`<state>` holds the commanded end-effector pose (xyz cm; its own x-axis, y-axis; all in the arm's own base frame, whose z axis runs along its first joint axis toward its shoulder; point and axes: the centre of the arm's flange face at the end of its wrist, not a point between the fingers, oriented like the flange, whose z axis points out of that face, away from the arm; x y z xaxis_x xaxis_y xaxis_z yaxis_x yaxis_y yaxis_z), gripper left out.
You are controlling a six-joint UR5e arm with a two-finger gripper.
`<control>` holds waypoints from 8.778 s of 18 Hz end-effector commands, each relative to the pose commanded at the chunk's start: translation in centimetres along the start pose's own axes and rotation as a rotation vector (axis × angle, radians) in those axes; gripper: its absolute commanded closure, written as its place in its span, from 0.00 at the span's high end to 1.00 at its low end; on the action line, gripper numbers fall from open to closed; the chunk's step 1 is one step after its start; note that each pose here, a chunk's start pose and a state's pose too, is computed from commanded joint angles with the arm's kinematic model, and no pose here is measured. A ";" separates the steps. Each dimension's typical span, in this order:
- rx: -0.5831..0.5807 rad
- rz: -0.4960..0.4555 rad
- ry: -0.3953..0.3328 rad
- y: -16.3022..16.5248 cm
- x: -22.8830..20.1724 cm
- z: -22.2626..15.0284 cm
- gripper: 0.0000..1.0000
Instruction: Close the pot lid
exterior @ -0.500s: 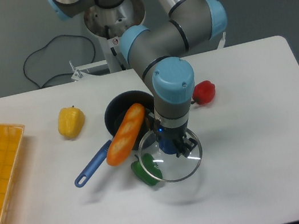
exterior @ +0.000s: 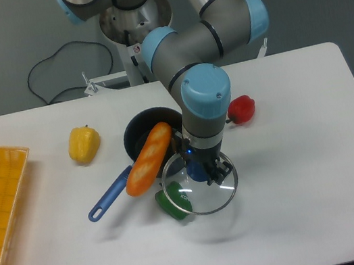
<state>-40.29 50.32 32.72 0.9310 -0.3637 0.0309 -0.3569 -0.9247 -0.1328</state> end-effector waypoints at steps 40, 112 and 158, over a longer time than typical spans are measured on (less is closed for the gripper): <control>0.185 0.005 0.069 3.3 10.4 -2.3 0.56; 0.142 0.170 0.119 5.2 13.6 1.6 0.56; 0.122 0.187 0.118 5.4 13.5 1.9 0.57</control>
<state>-29.47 40.63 30.51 0.8317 -0.5444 0.1087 -0.5034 -0.8222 -0.2657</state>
